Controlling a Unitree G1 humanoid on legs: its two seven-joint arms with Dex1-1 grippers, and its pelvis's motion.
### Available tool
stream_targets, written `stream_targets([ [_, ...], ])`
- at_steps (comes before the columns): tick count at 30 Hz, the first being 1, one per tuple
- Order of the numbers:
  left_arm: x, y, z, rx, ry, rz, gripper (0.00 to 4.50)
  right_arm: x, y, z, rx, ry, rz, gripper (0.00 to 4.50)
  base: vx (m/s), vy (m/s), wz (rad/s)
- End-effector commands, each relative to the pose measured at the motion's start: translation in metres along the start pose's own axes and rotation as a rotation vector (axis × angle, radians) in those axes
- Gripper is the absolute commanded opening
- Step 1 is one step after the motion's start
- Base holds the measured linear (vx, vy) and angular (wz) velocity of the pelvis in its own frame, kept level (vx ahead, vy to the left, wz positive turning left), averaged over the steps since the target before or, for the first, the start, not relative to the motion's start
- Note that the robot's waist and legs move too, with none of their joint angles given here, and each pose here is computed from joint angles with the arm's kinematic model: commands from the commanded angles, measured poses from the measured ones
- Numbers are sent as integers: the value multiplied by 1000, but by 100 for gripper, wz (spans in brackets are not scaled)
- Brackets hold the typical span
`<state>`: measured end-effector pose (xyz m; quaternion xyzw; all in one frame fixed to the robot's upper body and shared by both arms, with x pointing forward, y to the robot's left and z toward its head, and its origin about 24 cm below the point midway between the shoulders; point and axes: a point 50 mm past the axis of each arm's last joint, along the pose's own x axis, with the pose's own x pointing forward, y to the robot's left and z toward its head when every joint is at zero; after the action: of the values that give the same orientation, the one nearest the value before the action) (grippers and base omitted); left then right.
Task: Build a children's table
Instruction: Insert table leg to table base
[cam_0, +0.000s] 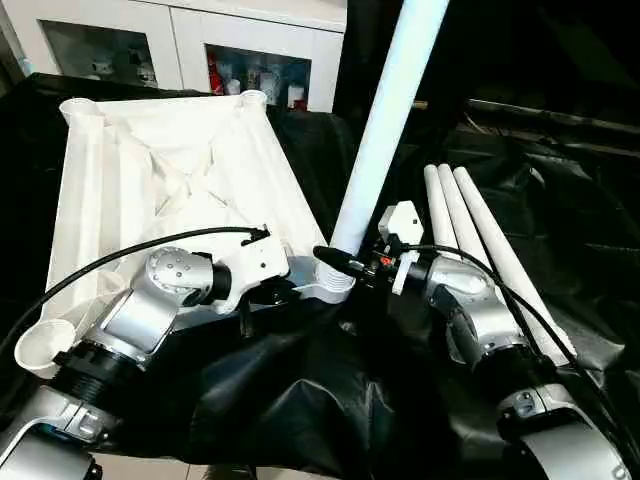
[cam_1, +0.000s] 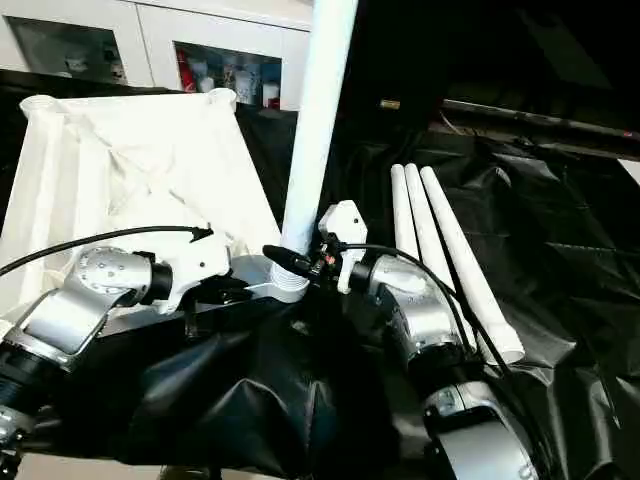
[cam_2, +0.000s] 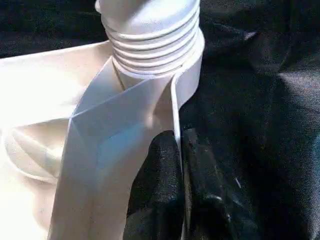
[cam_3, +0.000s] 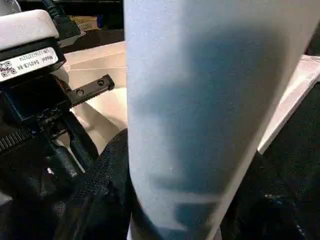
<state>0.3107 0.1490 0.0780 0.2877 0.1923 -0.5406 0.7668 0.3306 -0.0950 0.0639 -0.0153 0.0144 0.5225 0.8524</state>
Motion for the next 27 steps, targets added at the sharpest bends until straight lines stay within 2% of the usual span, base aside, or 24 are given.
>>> stream_targets([
  [1,-4,9,14,43,-30,19,0,-31,-2,-55,153,240,-120,190,0,0,0],
  [5,-2,16,13,-26,-39,92,0,-31,-11,-57,178,241,-267,190,0,0,0],
  [8,3,27,17,-102,-35,199,0,-30,-22,-61,203,240,-500,190,0,0,0],
  [12,10,35,20,-171,-20,289,0,-26,-23,-64,236,245,-613,190,-25,4,-2],
  [15,22,46,22,-319,18,454,0,-16,-24,-66,268,268,-769,190,0,0,0],
  [18,36,46,26,-404,66,548,0,-2,-22,-65,303,298,-885,190,0,0,0],
  [21,45,43,34,-418,68,575,0,8,-19,-63,313,318,-929,190,0,0,0],
  [23,50,41,41,-429,64,595,0,18,-15,-60,279,337,-937,190,0,0,0],
  [27,53,39,41,-452,72,617,0,28,-11,-56,266,331,-931,190,0,0,0],
])
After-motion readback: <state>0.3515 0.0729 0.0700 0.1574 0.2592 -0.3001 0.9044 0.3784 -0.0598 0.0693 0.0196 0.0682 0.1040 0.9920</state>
